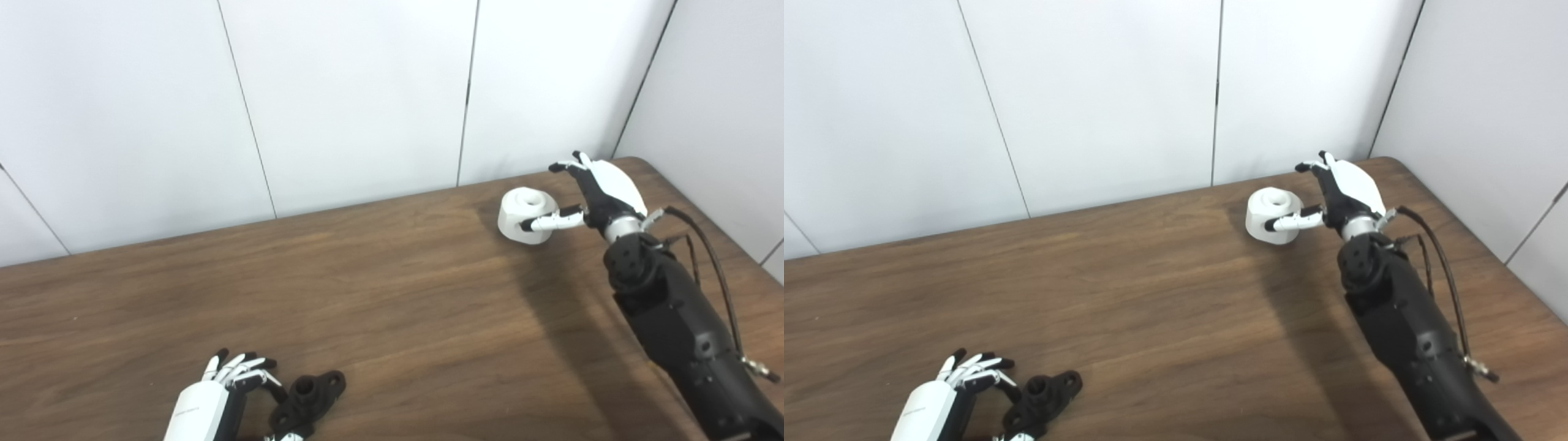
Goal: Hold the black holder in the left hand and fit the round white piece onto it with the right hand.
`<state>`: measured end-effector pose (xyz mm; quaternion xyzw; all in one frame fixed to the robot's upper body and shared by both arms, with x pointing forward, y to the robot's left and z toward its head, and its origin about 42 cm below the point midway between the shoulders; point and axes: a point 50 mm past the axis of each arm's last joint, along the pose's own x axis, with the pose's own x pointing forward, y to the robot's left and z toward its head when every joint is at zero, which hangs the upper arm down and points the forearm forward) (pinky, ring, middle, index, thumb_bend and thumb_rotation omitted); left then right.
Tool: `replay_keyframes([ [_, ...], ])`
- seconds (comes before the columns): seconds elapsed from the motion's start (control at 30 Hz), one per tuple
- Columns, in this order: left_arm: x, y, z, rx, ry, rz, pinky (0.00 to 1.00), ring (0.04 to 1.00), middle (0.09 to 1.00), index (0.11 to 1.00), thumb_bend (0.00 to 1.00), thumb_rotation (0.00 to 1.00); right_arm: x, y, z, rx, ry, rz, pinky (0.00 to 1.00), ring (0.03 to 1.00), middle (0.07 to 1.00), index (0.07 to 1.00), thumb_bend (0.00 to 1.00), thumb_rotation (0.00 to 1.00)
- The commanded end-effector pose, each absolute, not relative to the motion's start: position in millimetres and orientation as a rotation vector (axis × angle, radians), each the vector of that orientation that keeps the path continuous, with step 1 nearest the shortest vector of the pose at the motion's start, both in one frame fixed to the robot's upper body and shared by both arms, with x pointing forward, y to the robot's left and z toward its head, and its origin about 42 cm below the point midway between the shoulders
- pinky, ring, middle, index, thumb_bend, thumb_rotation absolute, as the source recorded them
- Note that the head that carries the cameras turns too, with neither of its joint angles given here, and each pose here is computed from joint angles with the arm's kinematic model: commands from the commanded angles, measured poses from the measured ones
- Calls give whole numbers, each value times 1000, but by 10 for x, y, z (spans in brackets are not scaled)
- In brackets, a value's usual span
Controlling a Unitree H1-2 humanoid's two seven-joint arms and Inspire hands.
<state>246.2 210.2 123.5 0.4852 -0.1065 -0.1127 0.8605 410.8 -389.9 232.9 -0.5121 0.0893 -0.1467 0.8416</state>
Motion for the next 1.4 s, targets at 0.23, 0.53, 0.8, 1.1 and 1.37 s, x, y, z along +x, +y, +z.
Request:
replay_keyframes([
  [0.23, 2452, 2148, 1203, 1051, -198, -256, 1000, 879, 773, 485, 520, 44, 4324, -3931, 2639, -1112, 157, -350, 1000, 1000, 1000, 826, 932, 361],
  [0.53, 2458, 2149, 1205, 1053, -202, -255, 1000, 877, 770, 485, 521, 44, 4360, -3913, 2630, -1108, 174, -334, 1000, 1000, 1000, 806, 914, 364],
  [0.8, 2475, 2161, 1193, 1051, -198, -251, 1000, 876, 770, 485, 521, 44, 4339, -3898, 2582, -1115, 187, -314, 998, 1000, 1000, 766, 895, 348],
  [1.1, 2471, 2166, 1198, 1049, -197, -251, 1000, 875, 771, 485, 521, 44, 4313, -3910, 2538, -1118, 203, -293, 1000, 1000, 1000, 730, 882, 319],
  [1.37, 2475, 2166, 1203, 1050, -202, -248, 1000, 871, 768, 485, 521, 44, 4301, -3912, 2504, -1120, 212, -275, 1000, 1000, 993, 708, 870, 320],
])
